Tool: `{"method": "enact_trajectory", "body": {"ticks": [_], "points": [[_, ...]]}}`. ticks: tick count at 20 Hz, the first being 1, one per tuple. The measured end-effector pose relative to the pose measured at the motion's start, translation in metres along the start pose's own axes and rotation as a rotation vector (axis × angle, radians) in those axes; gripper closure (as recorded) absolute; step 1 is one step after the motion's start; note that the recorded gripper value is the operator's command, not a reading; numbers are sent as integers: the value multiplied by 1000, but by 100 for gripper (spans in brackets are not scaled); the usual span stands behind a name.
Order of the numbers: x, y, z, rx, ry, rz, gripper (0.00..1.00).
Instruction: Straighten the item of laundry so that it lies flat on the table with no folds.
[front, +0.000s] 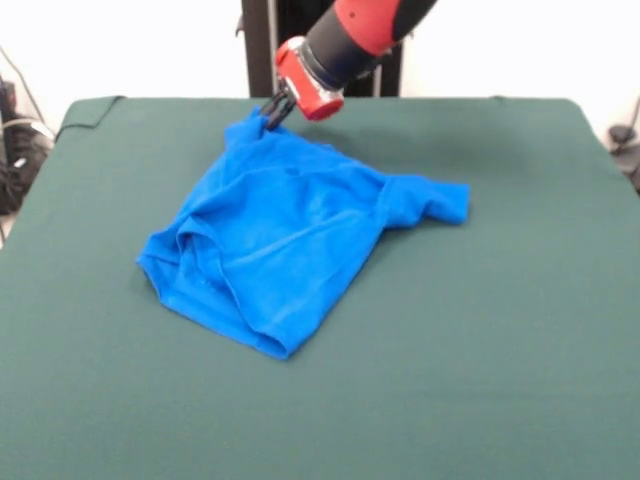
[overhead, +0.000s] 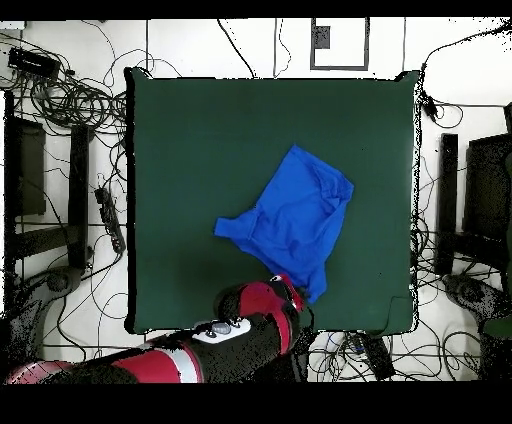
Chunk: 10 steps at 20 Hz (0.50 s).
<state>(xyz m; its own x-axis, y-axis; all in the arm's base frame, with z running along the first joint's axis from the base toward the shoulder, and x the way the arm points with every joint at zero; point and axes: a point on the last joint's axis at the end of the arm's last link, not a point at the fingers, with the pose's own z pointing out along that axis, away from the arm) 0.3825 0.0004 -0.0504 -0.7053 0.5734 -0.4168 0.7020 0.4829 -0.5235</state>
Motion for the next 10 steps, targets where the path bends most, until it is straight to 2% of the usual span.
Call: {"method": "enact_trajectory", "body": {"ticks": [3,6,7,8,10], "points": [[10,-17,2,33,15,-2,100],[21,-37,1,77,-3,-28,100],[23,-46,-1,100,-31,-47,100],[23,-59,-7,137,-96,-75,100],[20,-68,-13,168,-170,-95,100]]}}
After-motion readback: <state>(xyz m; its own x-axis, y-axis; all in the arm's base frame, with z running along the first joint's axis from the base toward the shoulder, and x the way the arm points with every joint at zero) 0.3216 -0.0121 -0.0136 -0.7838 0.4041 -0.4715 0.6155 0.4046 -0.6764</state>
